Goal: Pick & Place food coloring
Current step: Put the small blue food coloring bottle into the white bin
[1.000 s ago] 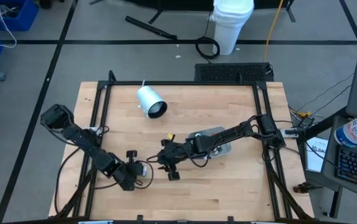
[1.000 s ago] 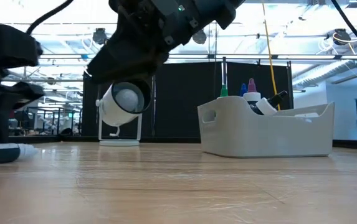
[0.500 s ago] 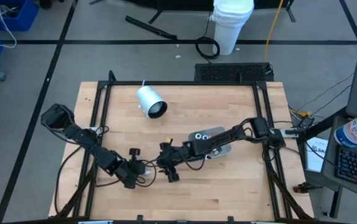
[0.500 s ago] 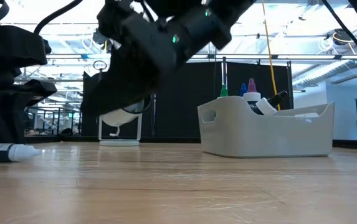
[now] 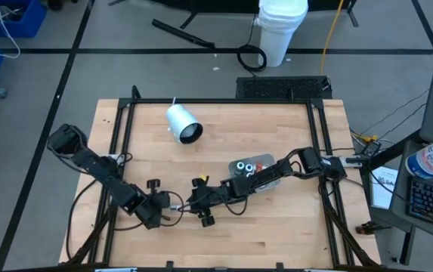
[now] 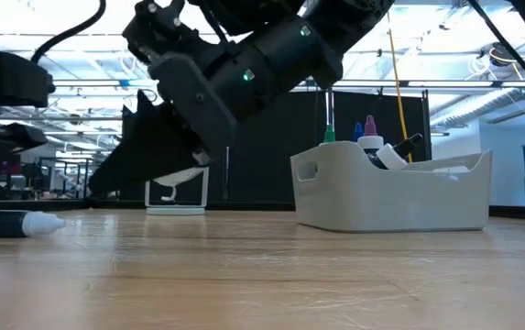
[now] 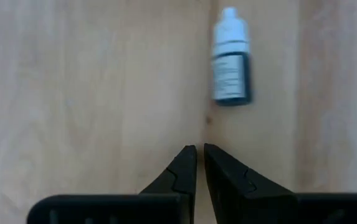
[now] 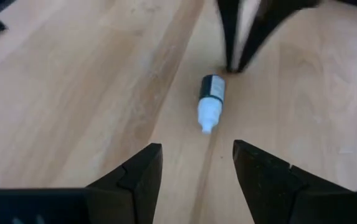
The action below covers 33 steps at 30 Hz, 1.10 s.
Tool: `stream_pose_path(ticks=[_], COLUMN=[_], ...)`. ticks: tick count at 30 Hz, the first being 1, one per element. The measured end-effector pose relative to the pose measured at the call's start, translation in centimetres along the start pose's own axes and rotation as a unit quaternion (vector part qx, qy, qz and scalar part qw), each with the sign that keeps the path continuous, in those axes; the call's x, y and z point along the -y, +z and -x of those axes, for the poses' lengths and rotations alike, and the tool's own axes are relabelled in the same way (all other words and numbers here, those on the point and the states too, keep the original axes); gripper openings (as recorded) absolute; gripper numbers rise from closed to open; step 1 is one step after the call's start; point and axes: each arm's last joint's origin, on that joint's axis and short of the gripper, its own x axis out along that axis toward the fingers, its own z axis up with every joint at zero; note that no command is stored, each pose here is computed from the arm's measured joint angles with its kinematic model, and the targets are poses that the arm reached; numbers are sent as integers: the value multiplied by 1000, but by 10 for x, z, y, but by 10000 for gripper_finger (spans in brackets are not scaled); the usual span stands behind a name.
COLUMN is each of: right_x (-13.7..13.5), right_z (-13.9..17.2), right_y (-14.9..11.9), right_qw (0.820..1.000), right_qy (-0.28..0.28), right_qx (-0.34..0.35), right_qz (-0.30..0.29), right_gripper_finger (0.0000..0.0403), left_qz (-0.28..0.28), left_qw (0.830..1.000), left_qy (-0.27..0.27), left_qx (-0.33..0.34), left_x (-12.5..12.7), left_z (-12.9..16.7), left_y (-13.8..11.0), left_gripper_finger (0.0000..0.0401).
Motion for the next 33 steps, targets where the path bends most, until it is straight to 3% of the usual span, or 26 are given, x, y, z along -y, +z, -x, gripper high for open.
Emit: stream_pose_path(ticks=[5, 13, 17, 27, 33], right_x=[2, 6, 2, 2, 1], right_z=[0, -10, -26, -30, -34], right_y=[1, -1, -4, 0, -5], right_qw=[1000, 1000, 1000, 999, 999], right_qy=[-10, -5, 6, -47, -33], right_qx=[8, 13, 2, 0, -7], right_qz=[0, -28, -28, -25, -26], right_gripper_finger=[186, 194, 198, 199, 199], left_qz=[43, 59, 59, 51, 48], left_qw=[999, 997, 997, 998, 998], left_qy=[-9, -29, -21, -8, -2], left_qx=[1, 30, 33, 44, 49], left_x=[4, 8, 10, 11, 11], left_z=[1, -3, -6, -8, -10], left_y=[-2, 4, 4, 4, 4], left_gripper_finger=[42, 42, 42, 42, 42])
